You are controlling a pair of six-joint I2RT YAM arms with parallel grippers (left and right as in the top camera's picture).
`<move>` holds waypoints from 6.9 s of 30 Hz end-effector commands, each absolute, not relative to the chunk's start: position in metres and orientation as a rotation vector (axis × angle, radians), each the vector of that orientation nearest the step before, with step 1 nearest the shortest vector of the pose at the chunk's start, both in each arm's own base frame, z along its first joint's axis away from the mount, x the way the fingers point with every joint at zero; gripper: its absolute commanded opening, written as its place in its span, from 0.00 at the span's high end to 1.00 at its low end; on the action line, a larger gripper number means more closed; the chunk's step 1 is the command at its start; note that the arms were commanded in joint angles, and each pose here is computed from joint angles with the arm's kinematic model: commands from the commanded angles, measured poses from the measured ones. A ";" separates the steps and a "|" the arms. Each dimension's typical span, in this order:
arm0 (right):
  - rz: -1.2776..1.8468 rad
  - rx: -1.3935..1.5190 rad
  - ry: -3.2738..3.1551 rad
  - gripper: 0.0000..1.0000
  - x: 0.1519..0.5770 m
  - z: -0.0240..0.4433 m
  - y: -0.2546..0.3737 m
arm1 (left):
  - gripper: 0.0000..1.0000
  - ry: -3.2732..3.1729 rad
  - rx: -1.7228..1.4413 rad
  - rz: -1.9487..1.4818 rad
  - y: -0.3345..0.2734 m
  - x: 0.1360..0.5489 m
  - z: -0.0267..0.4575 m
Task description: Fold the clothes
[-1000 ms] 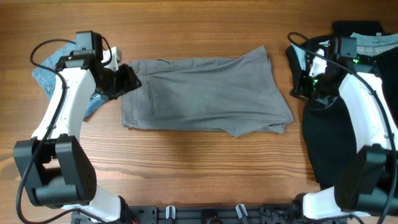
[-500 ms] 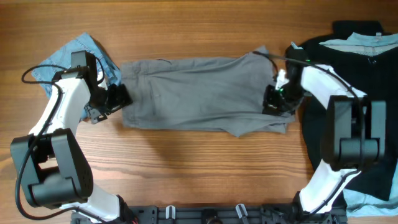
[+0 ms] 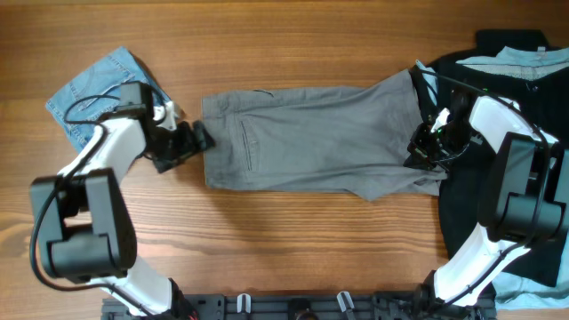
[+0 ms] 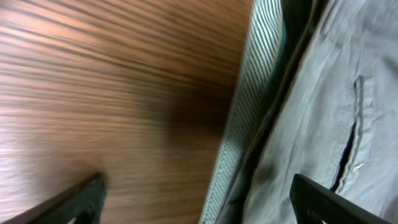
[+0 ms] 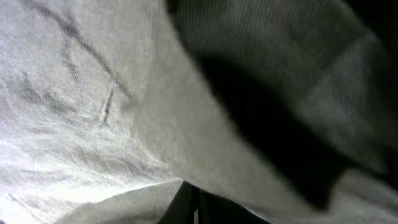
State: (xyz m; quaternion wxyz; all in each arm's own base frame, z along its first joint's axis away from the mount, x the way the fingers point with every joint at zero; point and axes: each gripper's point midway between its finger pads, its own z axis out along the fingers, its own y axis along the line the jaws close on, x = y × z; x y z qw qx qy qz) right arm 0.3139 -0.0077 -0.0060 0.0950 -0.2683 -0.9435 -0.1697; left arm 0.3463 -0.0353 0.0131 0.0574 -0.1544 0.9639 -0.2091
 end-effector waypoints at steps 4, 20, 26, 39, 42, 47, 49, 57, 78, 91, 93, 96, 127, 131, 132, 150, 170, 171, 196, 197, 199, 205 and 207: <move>-0.388 -0.740 -2.785 0.96 0.303 -0.031 -0.013 | 0.08 2.985 -0.312 -0.804 -0.087 0.343 -0.030; -0.389 -0.744 -2.791 0.96 0.303 -0.025 -0.013 | 0.96 3.172 -0.349 -0.893 -0.096 0.304 -0.032; -0.422 -0.747 -2.954 0.96 0.320 0.028 -0.017 | 0.96 3.219 -0.619 -0.600 -0.017 0.312 0.055; -0.485 -0.754 -3.224 0.95 0.342 0.099 -0.021 | 0.96 3.022 -0.181 -0.409 -0.061 0.355 0.199; -0.485 -0.754 -3.221 0.95 0.342 0.098 -0.021 | 0.96 3.070 -0.157 -0.312 -0.085 0.362 0.177; -0.485 -0.751 -3.223 0.95 0.342 0.099 -0.021 | 0.96 3.198 -0.067 -0.338 -0.155 0.352 0.135; -0.485 -0.752 -3.225 0.95 0.342 0.099 -0.021 | 0.96 3.233 -0.013 -0.320 -0.183 0.343 0.121; -0.485 -0.749 -3.225 0.95 0.342 0.099 -0.021 | 0.00 3.287 0.233 -0.142 -0.253 0.310 0.070; -0.950 0.783 -3.147 0.92 0.316 0.116 0.173 | 0.96 3.086 -0.353 -0.098 -0.078 0.371 0.183; -0.518 0.748 -2.728 0.96 0.238 -0.012 0.198 | 0.96 3.357 -0.491 -0.521 -0.095 0.302 0.038; -0.240 0.453 -2.772 0.96 0.240 -0.032 0.168 | 0.96 3.399 -0.515 -0.534 -0.095 0.283 0.022; 0.001 0.139 -2.811 0.96 0.247 -0.028 0.130 | 0.96 3.450 -0.542 -0.519 -0.092 0.259 0.004; -0.327 0.340 -3.135 0.96 0.326 0.035 0.137 | 0.93 2.912 -0.234 -0.691 -0.129 0.404 0.036; -0.733 0.588 -3.299 0.96 0.366 0.083 0.182 | 0.95 2.874 -0.193 -0.661 -0.137 0.414 0.009; -0.788 0.629 -3.294 0.96 0.368 0.083 0.189 | 0.96 2.884 -0.198 -0.655 -0.136 0.414 0.004; -0.313 -0.096 -3.219 0.96 0.363 0.015 0.084 | 0.78 2.831 -0.259 -0.641 -0.115 0.436 0.089; -0.582 0.246 -3.472 0.89 0.373 0.124 0.105 | 0.96 3.252 -0.732 -0.408 -0.135 0.244 -0.037; -0.618 0.317 -3.479 0.89 0.375 0.127 0.111 | 0.96 3.152 -0.788 -0.425 -0.119 0.271 -0.037; -0.144 -0.063 -2.993 0.96 0.316 -0.040 0.099 | 0.81 3.280 -0.521 -0.443 -0.134 0.274 0.006; -0.145 -0.063 -2.994 0.96 0.316 -0.040 0.099 | 0.94 3.274 -0.528 -0.428 -0.131 0.271 -0.003; -0.145 -0.064 -2.989 0.96 0.315 -0.040 0.099 | 0.96 3.204 -0.659 -0.334 -0.114 0.275 -0.023; -0.200 0.043 -3.036 0.96 0.320 -0.001 0.104 | 0.92 2.967 -0.897 -0.450 -0.069 0.332 -0.014; -0.311 0.120 -3.110 0.92 0.328 0.029 0.115 | 0.73 2.958 -0.892 -0.628 -0.070 0.340 0.001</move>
